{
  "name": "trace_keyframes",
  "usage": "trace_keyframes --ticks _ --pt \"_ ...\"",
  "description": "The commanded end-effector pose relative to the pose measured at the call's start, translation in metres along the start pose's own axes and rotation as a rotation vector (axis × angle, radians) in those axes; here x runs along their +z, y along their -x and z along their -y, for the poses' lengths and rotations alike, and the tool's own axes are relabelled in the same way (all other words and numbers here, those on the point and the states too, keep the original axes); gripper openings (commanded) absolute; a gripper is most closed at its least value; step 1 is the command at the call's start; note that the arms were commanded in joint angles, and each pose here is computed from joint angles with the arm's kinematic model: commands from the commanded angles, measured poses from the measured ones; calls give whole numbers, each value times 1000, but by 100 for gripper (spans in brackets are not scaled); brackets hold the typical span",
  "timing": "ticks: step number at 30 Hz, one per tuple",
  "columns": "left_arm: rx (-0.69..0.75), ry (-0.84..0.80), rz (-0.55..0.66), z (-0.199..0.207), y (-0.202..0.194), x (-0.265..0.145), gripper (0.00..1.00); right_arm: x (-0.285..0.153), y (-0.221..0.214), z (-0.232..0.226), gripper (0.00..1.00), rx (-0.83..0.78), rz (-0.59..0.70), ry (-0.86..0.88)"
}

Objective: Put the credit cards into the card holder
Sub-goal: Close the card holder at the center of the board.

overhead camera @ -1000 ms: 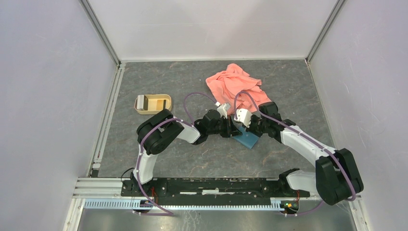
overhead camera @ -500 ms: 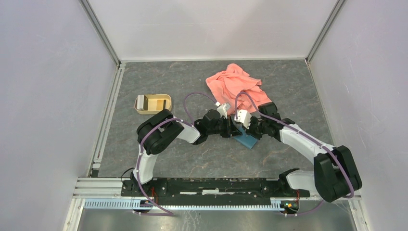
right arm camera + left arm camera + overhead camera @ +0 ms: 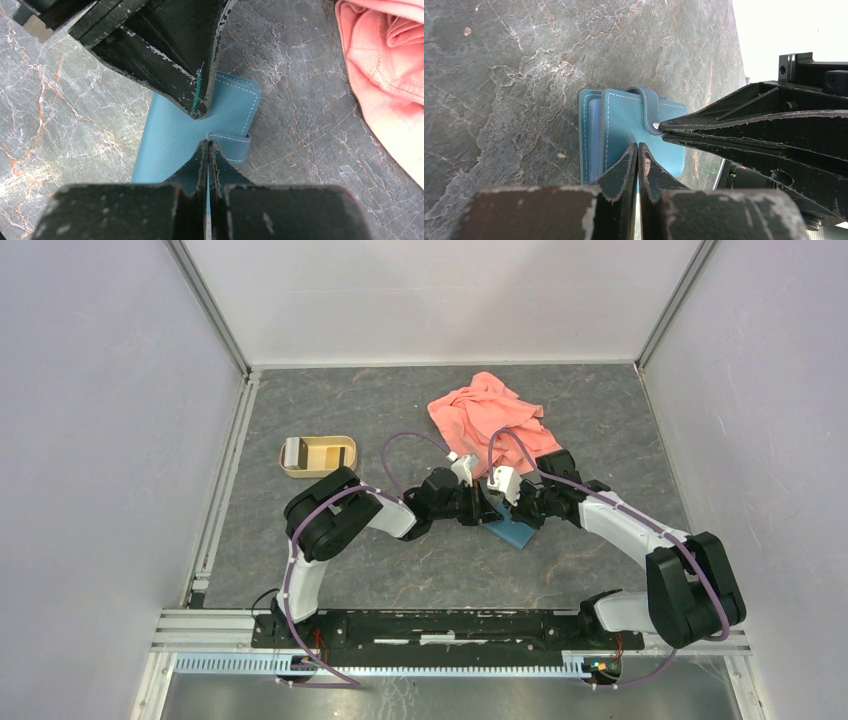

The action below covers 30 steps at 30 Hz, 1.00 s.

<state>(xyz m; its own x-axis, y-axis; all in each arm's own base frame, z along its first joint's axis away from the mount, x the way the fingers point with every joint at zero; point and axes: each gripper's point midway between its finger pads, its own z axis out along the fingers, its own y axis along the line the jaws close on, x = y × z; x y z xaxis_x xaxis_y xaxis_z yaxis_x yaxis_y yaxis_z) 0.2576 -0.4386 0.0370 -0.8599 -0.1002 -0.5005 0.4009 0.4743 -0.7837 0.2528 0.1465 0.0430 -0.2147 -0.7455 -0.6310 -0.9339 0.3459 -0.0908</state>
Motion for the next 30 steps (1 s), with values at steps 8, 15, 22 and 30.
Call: trace_keyframes --ticks 8,15,22,30 --pt "-34 113 -27 -33 -9 -1 10 -2 -10 2 0 4 -46 -19" --pt "-34 111 -29 -32 -9 -1 10 -5 -11 7 0 -17 -50 -58" --pt "-34 109 -28 -31 -8 0 10 -3 -10 -8 0 -48 -28 20" --pt "-34 109 -29 -32 -8 1 10 0 -10 -19 0 -70 -27 76"
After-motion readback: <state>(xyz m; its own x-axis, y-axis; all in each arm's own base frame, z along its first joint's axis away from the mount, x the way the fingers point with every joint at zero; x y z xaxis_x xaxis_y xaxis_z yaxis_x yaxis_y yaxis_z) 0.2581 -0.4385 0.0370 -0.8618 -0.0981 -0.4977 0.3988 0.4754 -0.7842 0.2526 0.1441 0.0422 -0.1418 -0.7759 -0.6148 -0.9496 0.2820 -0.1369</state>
